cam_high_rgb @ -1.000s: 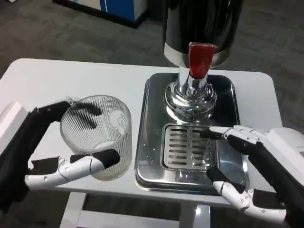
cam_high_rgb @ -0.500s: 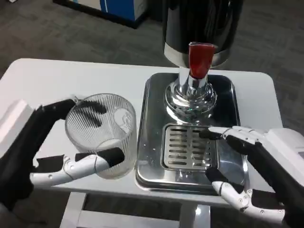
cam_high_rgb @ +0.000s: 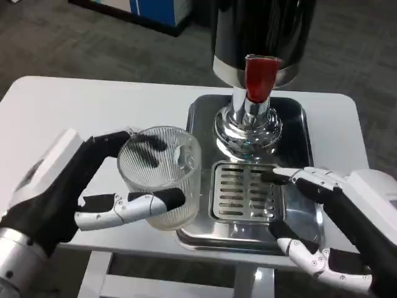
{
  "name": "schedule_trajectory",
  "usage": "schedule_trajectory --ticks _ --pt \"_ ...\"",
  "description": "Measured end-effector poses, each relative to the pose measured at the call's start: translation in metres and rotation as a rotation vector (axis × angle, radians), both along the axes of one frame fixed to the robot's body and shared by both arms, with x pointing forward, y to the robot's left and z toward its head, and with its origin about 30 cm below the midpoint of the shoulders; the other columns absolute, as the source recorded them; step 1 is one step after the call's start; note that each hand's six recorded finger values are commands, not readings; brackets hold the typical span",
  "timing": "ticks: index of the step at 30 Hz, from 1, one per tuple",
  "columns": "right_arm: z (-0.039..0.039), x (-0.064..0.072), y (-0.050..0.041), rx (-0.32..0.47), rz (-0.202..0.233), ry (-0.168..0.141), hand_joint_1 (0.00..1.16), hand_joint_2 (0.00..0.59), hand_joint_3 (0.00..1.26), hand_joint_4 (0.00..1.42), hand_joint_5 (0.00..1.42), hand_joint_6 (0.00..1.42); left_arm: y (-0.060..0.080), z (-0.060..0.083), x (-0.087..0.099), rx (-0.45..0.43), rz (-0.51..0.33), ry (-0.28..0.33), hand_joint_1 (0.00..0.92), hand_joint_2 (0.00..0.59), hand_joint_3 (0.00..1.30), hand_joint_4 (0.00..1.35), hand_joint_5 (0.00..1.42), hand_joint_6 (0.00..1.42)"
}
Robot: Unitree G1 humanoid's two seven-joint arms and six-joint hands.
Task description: Grasp the cup under the faucet to collect the drink, then remove the cup.
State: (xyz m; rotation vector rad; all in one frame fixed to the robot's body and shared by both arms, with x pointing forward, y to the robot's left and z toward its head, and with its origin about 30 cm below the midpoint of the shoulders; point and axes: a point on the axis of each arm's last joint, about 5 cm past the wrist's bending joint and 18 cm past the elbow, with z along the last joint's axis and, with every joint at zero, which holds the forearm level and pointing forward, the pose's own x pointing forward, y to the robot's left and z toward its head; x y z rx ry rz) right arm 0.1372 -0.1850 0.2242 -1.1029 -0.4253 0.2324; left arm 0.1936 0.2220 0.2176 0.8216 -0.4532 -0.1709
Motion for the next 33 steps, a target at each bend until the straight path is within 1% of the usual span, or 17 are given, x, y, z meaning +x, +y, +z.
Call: schedule_trajectory --ticks 5,7,9,12,13,17,23,25,28,33 --pt "-0.0004 0.0 -0.0002 0.0 -0.002 0.003 0.42 0.461 0.26 0.23 0.17 0.14 0.008 -0.006 0.009 0.015 0.023 0.03 0.538 0.174 0.56 0.53 0.46 0.31" --pt "-0.0005 0.0 -0.0002 0.001 -0.001 0.003 0.42 0.461 0.26 0.23 0.17 0.14 0.01 -0.007 0.014 0.023 0.028 0.031 0.538 0.174 0.56 0.53 0.47 0.31" --pt "-0.0006 0.0 0.0 0.002 -0.001 0.004 0.42 0.461 0.26 0.23 0.17 0.14 0.011 -0.006 0.018 0.056 0.03 0.018 0.537 0.174 0.56 0.53 0.47 0.31" --pt "-0.0005 0.0 0.0003 0.003 0.001 0.003 0.42 0.461 0.26 0.23 0.17 0.14 0.01 -0.005 0.027 0.077 0.02 -0.004 0.537 0.174 0.56 0.53 0.47 0.31" --pt "-0.0005 0.0 0.0004 0.004 0.0 0.003 0.42 0.461 0.26 0.23 0.17 0.14 0.007 -0.004 0.032 0.102 0.016 -0.017 0.537 0.174 0.56 0.53 0.47 0.31" --pt "-0.0004 0.0 0.0005 0.007 -0.001 0.003 0.42 0.461 0.26 0.23 0.17 0.14 0.003 -0.004 0.042 0.138 0.004 -0.03 0.537 0.173 0.56 0.53 0.47 0.31" --pt "-0.0002 0.0 0.0004 0.01 -0.003 0.003 0.42 0.461 0.26 0.23 0.17 0.14 -0.003 -0.008 0.054 0.178 -0.011 -0.006 0.529 0.172 0.56 0.53 0.47 0.31" --pt "-0.0002 0.0 0.0004 0.01 -0.003 0.002 0.42 0.461 0.26 0.23 0.17 0.14 -0.004 -0.01 0.058 0.176 -0.015 0.011 0.499 0.171 0.57 0.53 0.47 0.31" --pt "0.0 0.0 0.0004 0.01 -0.003 0.002 0.42 0.461 0.26 0.23 0.17 0.14 -0.007 -0.009 0.064 0.172 -0.022 0.015 0.468 0.167 0.57 0.53 0.46 0.31" --pt "0.0 0.0 0.0003 0.01 -0.004 0.002 0.42 0.461 0.26 0.23 0.17 0.14 -0.011 -0.008 0.072 0.162 -0.026 0.017 0.46 0.167 0.57 0.53 0.46 0.31"
